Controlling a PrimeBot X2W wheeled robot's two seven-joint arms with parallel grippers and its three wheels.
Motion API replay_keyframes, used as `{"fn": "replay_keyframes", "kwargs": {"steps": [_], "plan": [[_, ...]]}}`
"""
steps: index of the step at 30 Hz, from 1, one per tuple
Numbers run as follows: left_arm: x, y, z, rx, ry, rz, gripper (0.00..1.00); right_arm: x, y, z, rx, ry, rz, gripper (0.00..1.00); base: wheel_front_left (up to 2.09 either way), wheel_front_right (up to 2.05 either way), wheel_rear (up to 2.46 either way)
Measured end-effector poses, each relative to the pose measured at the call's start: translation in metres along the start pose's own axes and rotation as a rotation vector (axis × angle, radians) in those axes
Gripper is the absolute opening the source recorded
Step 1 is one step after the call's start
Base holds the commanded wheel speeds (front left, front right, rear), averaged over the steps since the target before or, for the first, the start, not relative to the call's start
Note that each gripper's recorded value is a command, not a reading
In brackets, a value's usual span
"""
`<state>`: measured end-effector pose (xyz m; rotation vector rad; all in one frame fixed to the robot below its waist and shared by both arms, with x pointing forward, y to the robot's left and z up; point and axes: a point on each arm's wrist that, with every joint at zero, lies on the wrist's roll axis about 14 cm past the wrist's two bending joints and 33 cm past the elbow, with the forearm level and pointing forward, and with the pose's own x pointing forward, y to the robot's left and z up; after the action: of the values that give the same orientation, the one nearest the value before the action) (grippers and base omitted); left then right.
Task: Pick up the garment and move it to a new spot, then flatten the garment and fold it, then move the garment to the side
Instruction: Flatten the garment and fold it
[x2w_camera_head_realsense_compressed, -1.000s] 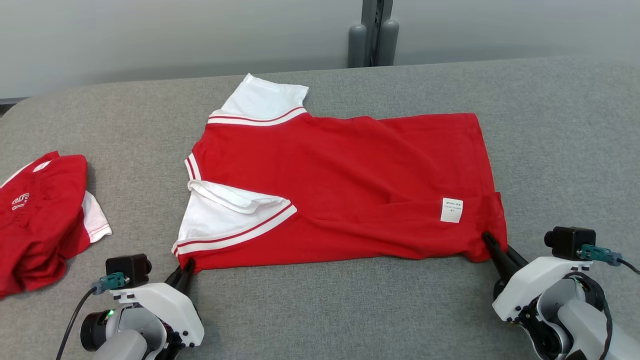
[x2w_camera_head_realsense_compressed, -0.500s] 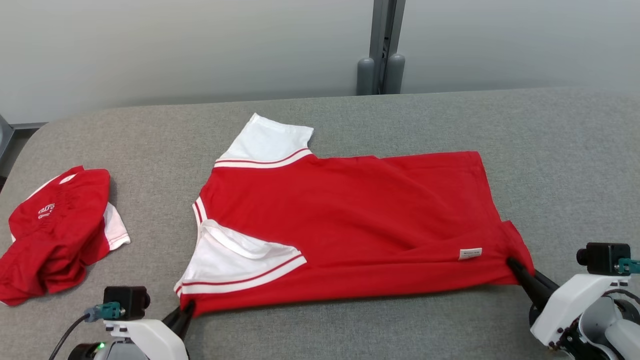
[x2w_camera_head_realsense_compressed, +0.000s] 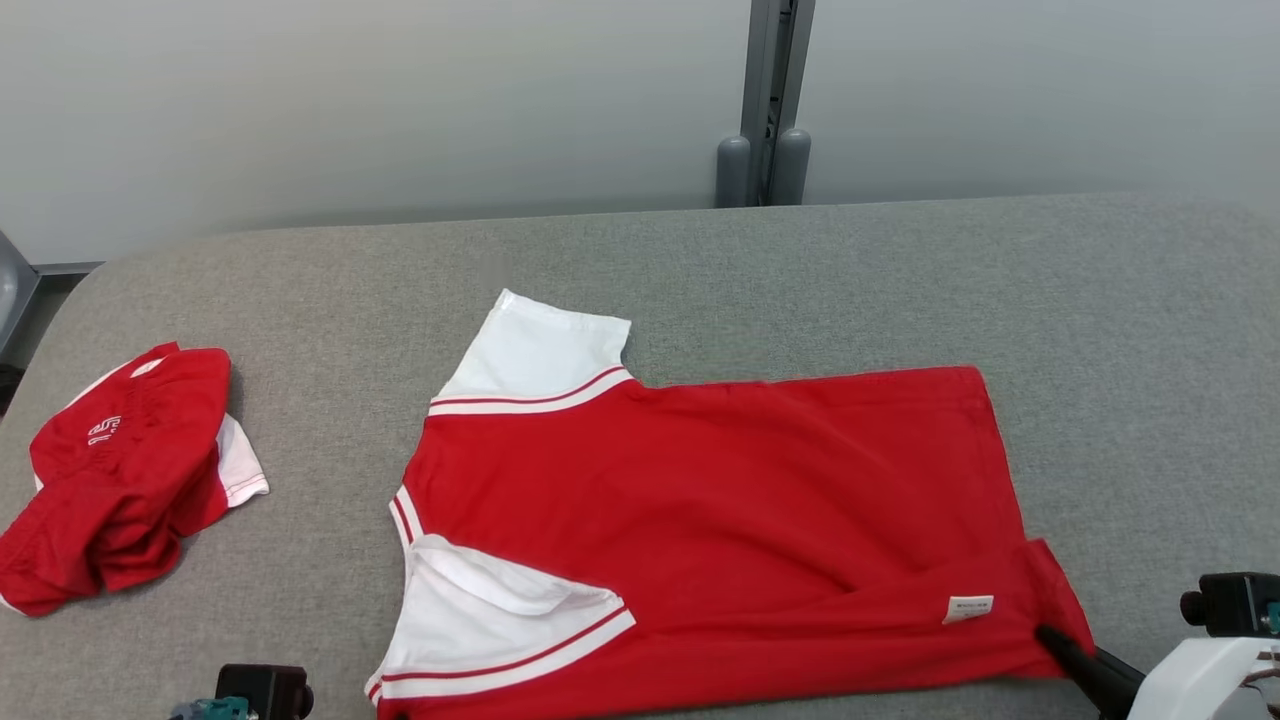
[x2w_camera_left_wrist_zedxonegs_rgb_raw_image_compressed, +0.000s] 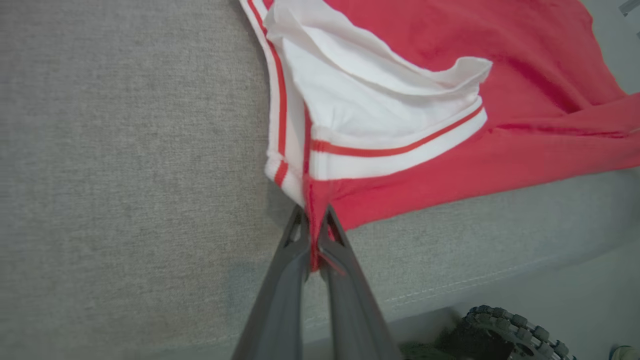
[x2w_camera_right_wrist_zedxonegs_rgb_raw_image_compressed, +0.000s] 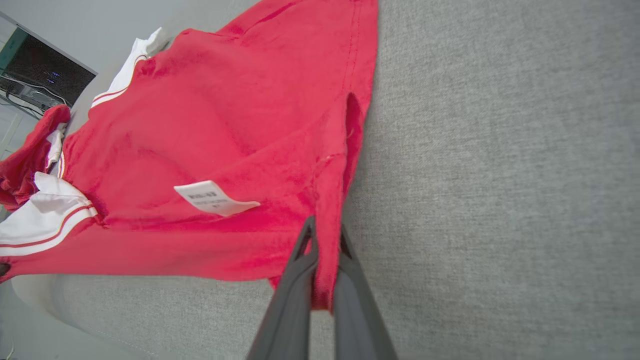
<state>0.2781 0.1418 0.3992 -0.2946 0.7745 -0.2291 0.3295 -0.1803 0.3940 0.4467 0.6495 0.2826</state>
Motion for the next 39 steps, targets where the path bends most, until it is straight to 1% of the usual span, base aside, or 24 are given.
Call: {"fn": "replay_keyframes", "kwargs": {"steps": [1,2,3,4,8,11,15,19,24,27,29,31,34,39], "plan": [[-0.001,0.001,-0.002,-0.005,0.009,0.004,0.0,-0.001,-0.001,-0.002,0.005,0.007,-0.004,0.11,0.0,0.0,0.0],[-0.002,0.001,-0.005,-0.007,0.021,0.006,0.13,-0.002,-0.003,-0.003,0.01,0.014,-0.008,0.4,0.0,0.0,0.0],[-0.003,0.001,-0.008,-0.007,0.039,0.007,0.46,-0.003,-0.003,-0.003,0.011,0.015,-0.011,1.0,0.0,0.0,0.0],[-0.004,0.0,-0.011,-0.007,0.052,0.006,1.0,-0.003,-0.004,-0.002,0.009,0.013,-0.013,1.0,0.0,0.0,0.0],[-0.005,0.0,-0.011,-0.004,0.056,0.01,1.0,-0.003,-0.002,0.002,0.01,-0.002,-0.014,1.0,0.0,0.0,0.0],[-0.006,0.006,0.0,0.02,0.018,0.034,1.0,-0.004,-0.005,0.012,0.003,-0.04,-0.024,1.0,0.0,0.0,0.0],[-0.009,0.01,0.027,0.063,-0.068,0.053,1.0,-0.01,-0.007,0.026,0.001,-0.096,-0.034,1.0,0.0,0.0,0.0],[-0.009,0.009,0.058,0.122,-0.147,0.051,1.0,-0.016,-0.006,0.049,-0.034,-0.163,-0.034,1.0,0.0,0.0,0.0],[0.001,0.001,0.095,0.219,-0.161,0.014,1.0,-0.012,-0.002,0.083,-0.086,-0.207,-0.036,1.0,0.0,0.0,0.0],[0.014,-0.003,0.123,0.249,-0.161,-0.015,1.0,-0.003,0.005,0.105,-0.112,-0.232,-0.028,1.0,0.0,0.0,0.0],[0.026,-0.004,0.14,0.28,-0.154,-0.028,1.0,0.007,0.009,0.118,-0.103,-0.248,-0.019,1.0,0.0,0.0,0.0],[0.04,-0.007,0.16,0.288,-0.163,-0.049,1.0,0.018,0.009,0.129,-0.111,-0.249,-0.023,1.0,0.0,0.0,0.0],[0.066,-0.012,0.181,0.311,-0.137,-0.083,1.0,0.035,0.002,0.139,-0.12,-0.23,-0.047,1.0,0.0,0.0,0.0],[0.11,-0.007,0.21,0.331,-0.08,-0.086,1.0,0.067,-0.007,0.148,-0.113,-0.186,-0.069,1.0,0.0,0.0,0.0]]}}
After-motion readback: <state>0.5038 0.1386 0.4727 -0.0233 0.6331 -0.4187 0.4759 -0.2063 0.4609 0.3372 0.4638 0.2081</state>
